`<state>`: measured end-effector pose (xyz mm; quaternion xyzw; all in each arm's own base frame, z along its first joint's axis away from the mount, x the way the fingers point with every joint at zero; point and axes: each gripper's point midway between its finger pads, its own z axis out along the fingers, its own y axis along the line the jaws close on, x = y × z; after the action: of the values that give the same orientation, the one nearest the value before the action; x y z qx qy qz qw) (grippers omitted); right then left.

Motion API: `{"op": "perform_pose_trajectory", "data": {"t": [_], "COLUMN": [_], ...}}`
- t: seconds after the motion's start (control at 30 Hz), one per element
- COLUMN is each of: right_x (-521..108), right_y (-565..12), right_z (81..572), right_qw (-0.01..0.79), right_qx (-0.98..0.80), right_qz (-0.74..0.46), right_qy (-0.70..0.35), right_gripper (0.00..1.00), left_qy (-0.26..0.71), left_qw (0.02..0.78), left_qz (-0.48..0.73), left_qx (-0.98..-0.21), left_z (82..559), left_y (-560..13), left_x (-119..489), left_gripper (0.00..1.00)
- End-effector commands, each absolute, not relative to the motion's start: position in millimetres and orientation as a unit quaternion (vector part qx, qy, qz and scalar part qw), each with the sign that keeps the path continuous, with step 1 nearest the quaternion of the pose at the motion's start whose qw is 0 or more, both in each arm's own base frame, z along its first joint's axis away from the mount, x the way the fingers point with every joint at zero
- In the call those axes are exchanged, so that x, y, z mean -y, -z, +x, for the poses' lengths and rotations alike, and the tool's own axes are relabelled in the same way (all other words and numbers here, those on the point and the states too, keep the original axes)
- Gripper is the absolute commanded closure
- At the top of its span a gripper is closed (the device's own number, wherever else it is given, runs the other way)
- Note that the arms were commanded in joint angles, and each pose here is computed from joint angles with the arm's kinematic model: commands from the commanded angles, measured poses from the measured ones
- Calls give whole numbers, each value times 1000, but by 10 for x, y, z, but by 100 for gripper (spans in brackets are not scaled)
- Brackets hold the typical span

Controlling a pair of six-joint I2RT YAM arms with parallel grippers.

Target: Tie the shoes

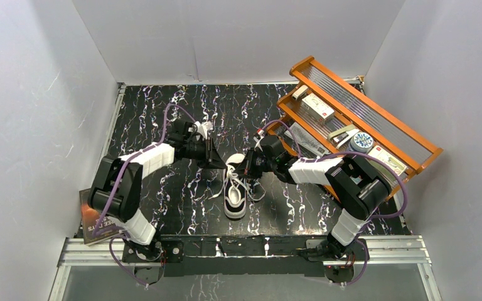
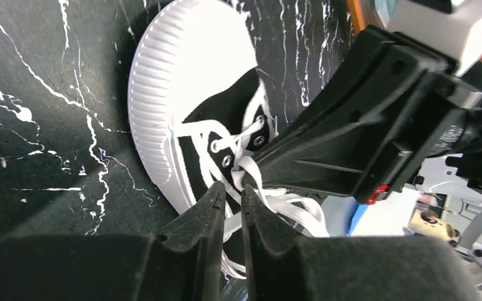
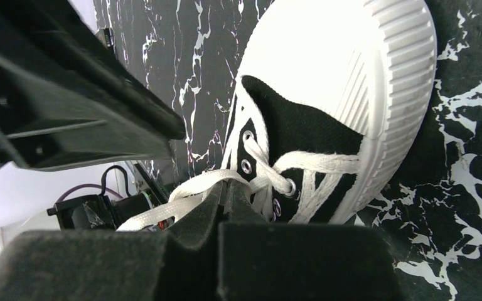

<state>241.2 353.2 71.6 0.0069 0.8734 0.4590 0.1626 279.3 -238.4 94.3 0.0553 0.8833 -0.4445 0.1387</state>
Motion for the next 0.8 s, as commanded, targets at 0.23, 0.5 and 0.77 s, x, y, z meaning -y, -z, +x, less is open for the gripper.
{"op": "perform_pose_trajectory", "data": {"t": [0.23, 0.5, 0.77], "right_x": [-3577, -3584, -3583], "right_y": [-874, -915, -954], "right_z": [2385, 2389, 2392], "right_qw": [182, 188, 195], "right_qx": [-855, -850, -842], "right_qz": [-28, -28, -20], "right_qy": [-485, -491, -503], "right_gripper": [100, 100, 100], "left_qy": [468, 478, 511], "left_qw": [67, 56, 59], "left_qz": [60, 48, 25], "left_qx": [-879, -875, -857], "left_z": [2509, 2422, 2397], "left_y": [-879, -867, -925], "left_x": [2604, 2653, 2730], "left_gripper": [81, 77, 76]}}
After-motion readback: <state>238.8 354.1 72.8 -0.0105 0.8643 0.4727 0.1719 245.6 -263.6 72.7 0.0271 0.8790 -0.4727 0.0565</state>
